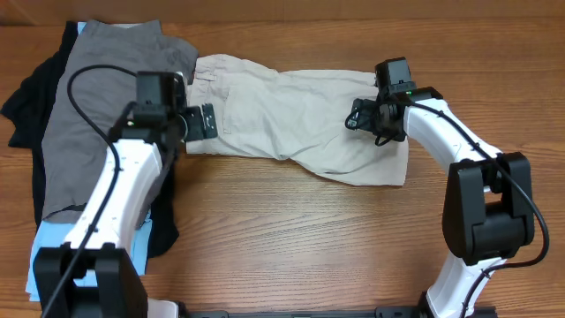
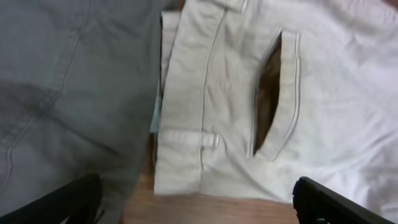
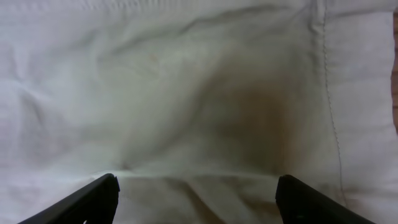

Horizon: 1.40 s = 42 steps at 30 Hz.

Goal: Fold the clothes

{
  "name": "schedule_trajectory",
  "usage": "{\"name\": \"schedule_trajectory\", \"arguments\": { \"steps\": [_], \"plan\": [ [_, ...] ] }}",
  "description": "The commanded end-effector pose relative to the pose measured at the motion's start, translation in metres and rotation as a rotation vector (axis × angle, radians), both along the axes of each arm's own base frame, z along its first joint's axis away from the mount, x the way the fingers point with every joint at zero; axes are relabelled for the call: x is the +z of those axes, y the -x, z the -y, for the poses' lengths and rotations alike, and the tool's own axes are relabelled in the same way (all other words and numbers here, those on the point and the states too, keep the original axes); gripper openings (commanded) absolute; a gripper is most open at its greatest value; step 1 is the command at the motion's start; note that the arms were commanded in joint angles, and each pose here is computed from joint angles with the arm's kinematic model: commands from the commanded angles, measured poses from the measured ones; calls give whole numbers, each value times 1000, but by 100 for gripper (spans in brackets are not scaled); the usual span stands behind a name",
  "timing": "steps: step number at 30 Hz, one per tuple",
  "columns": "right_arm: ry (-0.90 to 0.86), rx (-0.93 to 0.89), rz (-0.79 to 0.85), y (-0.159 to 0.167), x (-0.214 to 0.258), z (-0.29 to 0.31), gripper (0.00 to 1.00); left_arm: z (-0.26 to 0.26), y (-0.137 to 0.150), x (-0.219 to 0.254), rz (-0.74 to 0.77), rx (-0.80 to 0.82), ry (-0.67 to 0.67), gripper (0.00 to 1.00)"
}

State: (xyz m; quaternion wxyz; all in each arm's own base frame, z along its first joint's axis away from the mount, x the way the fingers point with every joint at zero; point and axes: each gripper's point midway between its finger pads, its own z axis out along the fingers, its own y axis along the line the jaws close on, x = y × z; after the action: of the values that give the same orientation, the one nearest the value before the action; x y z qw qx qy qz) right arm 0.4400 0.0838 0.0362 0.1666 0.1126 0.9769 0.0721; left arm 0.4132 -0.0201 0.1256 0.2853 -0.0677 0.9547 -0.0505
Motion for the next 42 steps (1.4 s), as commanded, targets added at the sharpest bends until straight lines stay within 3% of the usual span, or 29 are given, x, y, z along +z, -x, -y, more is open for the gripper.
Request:
{"name": "schedule_trajectory", "arguments": {
  "steps": [1, 5, 6, 11, 17, 23, 30, 34, 42],
  "plan": [
    [-12, 8, 37, -10, 9, -3, 86, 11, -23, -5, -27, -102, 104, 100],
    [-5, 21, 38, -14, 2, -1, 80, 15, -34, -23, -89, -110, 136, 100],
    [-3, 26, 21, -12, -5, -2, 72, 17, -35, -22, -95, -115, 134, 100],
    [-24, 40, -1, -9, -12, -6, 47, 17, -37, -12, -98, -113, 122, 100],
    [14, 29, -83, 4, -38, 1, 5, 17, -25, -15, -153, -114, 120, 100],
    [87, -33, -158, 19, -51, 30, 4, 17, -16, -19, -189, -128, 114, 100],
    [47, -172, -240, 33, -54, 89, 4, 25, -18, -18, -181, -147, 116, 100],
    [-59, -145, -245, 35, -53, 94, 4, 35, -23, -15, -154, -170, 113, 100],
    [-49, -161, -237, 30, -45, 102, 4, 40, -26, -13, -139, -165, 128, 100]
  ]
}}
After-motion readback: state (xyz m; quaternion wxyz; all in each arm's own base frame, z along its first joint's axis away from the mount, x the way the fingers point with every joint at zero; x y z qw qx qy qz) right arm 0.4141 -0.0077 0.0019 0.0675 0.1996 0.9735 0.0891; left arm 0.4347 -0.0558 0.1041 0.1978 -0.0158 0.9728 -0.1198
